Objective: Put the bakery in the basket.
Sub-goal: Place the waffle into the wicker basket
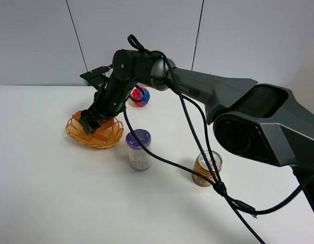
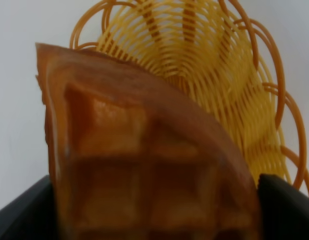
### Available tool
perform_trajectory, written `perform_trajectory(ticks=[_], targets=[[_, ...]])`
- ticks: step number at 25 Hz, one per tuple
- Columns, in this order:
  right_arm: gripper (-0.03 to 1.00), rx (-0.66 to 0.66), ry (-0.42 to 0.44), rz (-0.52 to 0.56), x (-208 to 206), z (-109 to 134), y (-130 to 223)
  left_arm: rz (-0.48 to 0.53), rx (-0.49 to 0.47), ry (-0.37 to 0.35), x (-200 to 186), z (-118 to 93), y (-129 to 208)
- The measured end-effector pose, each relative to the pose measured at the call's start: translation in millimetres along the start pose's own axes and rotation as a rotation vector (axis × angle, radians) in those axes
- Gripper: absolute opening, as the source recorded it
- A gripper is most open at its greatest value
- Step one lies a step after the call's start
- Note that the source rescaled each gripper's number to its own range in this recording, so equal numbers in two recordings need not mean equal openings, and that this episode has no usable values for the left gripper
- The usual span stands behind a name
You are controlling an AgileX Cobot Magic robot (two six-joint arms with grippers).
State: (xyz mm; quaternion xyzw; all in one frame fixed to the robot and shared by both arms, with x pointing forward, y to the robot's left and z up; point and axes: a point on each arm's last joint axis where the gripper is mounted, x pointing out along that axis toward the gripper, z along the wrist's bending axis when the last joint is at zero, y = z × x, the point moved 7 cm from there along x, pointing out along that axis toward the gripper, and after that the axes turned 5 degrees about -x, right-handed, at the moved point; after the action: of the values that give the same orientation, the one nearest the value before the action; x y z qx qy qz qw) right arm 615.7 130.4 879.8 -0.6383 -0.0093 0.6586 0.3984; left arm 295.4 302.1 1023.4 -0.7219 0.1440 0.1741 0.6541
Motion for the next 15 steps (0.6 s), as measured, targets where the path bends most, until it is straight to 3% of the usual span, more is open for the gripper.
perform_trajectory(ticks=[8,15], targets=[[0.45,0.026,0.008,-0.022,0,-1,-4,0.000,0.000,0.000,0,0,0],[0.47,0.042,0.013,-0.044,-15,2,-12,0.000,0.000,0.000,0,0,0]])
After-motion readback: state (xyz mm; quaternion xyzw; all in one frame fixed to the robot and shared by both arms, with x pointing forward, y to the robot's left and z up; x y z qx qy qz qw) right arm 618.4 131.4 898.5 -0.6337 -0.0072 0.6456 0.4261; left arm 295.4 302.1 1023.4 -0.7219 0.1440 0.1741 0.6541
